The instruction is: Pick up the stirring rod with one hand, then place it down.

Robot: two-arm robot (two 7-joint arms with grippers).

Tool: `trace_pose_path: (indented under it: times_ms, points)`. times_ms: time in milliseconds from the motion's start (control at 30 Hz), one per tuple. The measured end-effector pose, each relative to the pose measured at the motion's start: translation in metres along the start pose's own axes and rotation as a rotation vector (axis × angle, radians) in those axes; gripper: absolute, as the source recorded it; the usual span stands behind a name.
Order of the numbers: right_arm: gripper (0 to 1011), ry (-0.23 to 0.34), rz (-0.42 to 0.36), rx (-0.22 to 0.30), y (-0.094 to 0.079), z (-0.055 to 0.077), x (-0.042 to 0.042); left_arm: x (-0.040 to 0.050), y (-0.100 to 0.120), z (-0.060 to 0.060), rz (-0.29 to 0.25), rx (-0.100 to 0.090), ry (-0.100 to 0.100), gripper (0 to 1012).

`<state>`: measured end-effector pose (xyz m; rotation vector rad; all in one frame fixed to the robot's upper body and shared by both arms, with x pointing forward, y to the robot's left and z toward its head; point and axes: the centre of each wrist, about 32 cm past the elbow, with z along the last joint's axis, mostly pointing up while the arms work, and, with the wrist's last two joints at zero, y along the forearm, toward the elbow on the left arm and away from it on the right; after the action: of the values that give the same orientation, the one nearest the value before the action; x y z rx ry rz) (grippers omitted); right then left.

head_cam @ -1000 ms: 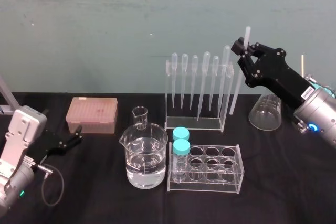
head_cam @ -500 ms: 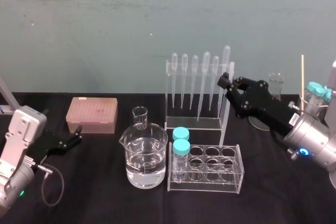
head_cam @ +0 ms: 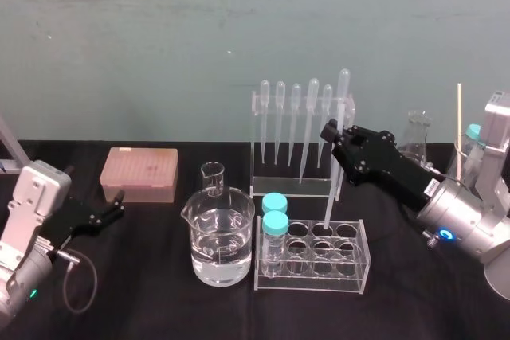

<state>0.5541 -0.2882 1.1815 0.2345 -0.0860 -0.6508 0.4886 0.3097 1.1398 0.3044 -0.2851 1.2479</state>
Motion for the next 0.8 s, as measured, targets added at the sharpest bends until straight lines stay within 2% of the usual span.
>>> trace_pose_path:
  times_ms: [400,633,800]
  points:
    - [69,0.006,-0.005,-0.034,-0.001,-0.013,0.0006,0.0,0.0,0.0,0.0,0.0,0.0,1000]
    - [69,0.015,-0.007,-0.02,0.002,-0.024,0.0007,0.0,0.0,0.0,0.0,0.0,0.0,1000]
    - [69,0.002,0.001,-0.013,0.004,-0.028,0.0007,0.0,0.0,0.0,0.0,0.0,0.0,1000]
